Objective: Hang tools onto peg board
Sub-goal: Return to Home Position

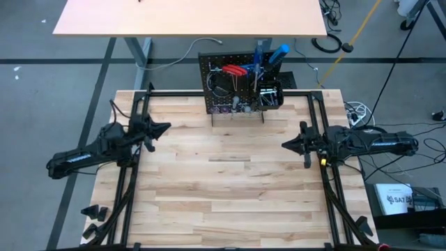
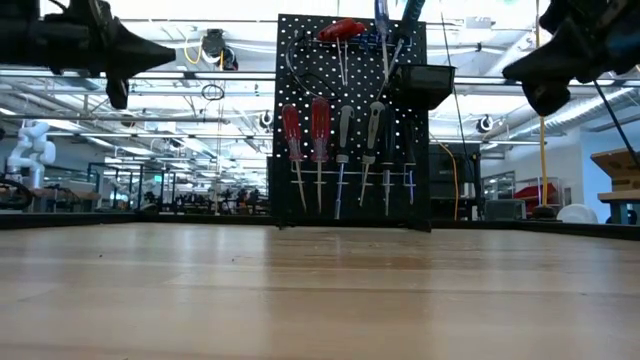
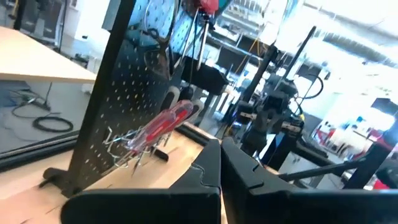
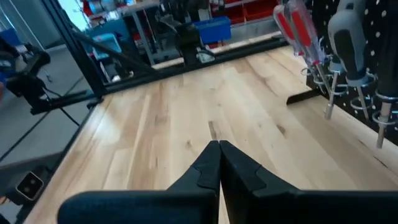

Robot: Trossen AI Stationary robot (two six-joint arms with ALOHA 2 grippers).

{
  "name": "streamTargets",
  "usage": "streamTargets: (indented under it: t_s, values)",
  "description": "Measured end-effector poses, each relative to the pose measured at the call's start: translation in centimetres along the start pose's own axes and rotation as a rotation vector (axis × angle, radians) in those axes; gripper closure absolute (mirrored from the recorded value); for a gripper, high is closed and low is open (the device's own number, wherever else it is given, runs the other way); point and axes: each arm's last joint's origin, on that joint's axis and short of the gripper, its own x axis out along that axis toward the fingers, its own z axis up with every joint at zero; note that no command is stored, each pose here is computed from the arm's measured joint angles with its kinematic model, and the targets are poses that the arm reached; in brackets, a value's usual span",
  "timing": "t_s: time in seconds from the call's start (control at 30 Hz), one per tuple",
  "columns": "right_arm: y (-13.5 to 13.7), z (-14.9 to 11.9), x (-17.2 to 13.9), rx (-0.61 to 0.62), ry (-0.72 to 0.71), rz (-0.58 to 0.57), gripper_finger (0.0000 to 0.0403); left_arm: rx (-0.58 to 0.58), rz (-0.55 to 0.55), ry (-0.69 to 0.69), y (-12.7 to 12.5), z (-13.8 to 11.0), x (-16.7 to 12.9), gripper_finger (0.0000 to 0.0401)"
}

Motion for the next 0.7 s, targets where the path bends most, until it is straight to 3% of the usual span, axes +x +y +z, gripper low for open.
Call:
streamTargets:
  t_s: [0.17, 0.37, 0.47, 0.7]
  values:
    - [-0.1, -0.1, -0.6, -0.002, -0.042, 0.012, 0.0403, -0.028, -0.008, -0.011, 0.7, -1.6, 0.1, 0.0401]
    - [-0.8, -2.5, -0.5, 0.064, -0.054, 0.017, 0.0403, -0.04, -0.058, -0.12, 1.1, -2.5, 0.3, 0.0401]
    - [-1.0, -3.6, -0.2, 0.077, -0.092, 0.033, 0.0403, 0.0, -0.071, -0.155, 1.0, -2.3, 0.2, 0.0401]
    - [-1.5, -5.1, 0.2, 0.084, -0.119, 0.035, 0.0403, 0.106, -0.018, -0.09, 1.4, -3.0, 0.3, 0.0401]
